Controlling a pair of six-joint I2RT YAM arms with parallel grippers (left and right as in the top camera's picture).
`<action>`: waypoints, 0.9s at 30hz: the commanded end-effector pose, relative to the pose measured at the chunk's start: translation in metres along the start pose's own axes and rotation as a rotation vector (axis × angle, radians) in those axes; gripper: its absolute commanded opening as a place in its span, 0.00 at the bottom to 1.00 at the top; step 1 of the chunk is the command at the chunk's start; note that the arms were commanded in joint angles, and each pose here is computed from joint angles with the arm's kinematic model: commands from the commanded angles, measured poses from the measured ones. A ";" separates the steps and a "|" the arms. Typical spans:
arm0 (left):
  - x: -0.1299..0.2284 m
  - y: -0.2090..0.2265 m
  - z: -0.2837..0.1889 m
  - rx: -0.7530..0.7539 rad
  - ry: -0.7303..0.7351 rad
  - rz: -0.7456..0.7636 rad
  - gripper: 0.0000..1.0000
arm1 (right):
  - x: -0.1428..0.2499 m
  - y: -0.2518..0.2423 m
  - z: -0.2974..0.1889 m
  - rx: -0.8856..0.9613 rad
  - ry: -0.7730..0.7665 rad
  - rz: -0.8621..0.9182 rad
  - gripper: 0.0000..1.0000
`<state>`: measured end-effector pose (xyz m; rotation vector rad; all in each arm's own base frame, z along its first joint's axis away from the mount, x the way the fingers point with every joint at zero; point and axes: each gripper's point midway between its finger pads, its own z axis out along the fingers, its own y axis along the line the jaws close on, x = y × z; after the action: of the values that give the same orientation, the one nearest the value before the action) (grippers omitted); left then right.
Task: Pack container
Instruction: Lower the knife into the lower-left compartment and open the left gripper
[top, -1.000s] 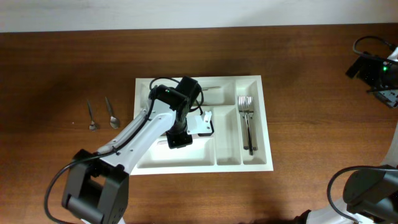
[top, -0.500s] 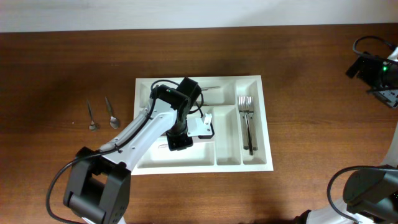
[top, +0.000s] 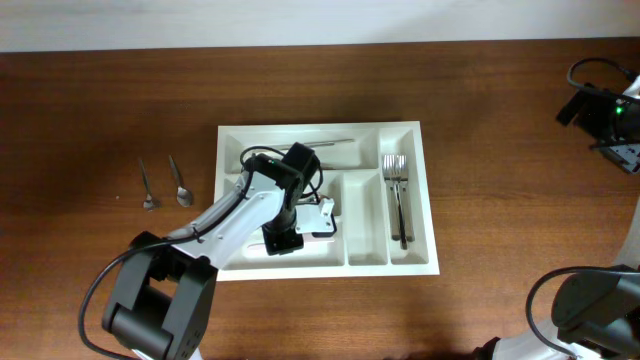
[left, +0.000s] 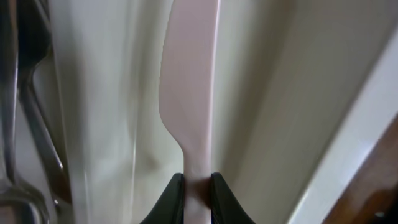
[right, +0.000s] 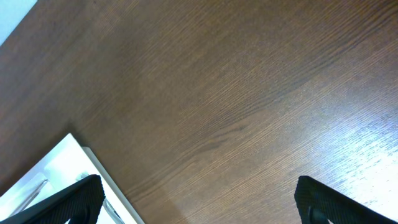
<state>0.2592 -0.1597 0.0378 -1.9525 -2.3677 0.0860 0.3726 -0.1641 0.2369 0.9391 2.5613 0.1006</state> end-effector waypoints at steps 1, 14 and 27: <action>0.004 0.002 0.005 -0.009 0.028 0.021 0.02 | -0.003 0.002 -0.008 -0.010 -0.022 0.008 0.99; 0.010 0.025 -0.024 -0.154 0.059 -0.083 0.21 | -0.003 0.002 -0.008 -0.010 -0.022 0.007 0.99; 0.022 0.016 -0.107 -0.304 -0.046 -0.123 0.39 | -0.003 0.002 -0.008 -0.010 -0.022 0.008 0.99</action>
<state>0.2737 -0.1399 0.1057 -1.9037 -2.5584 -0.1672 0.3726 -0.1641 0.2369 0.9386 2.5615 0.1005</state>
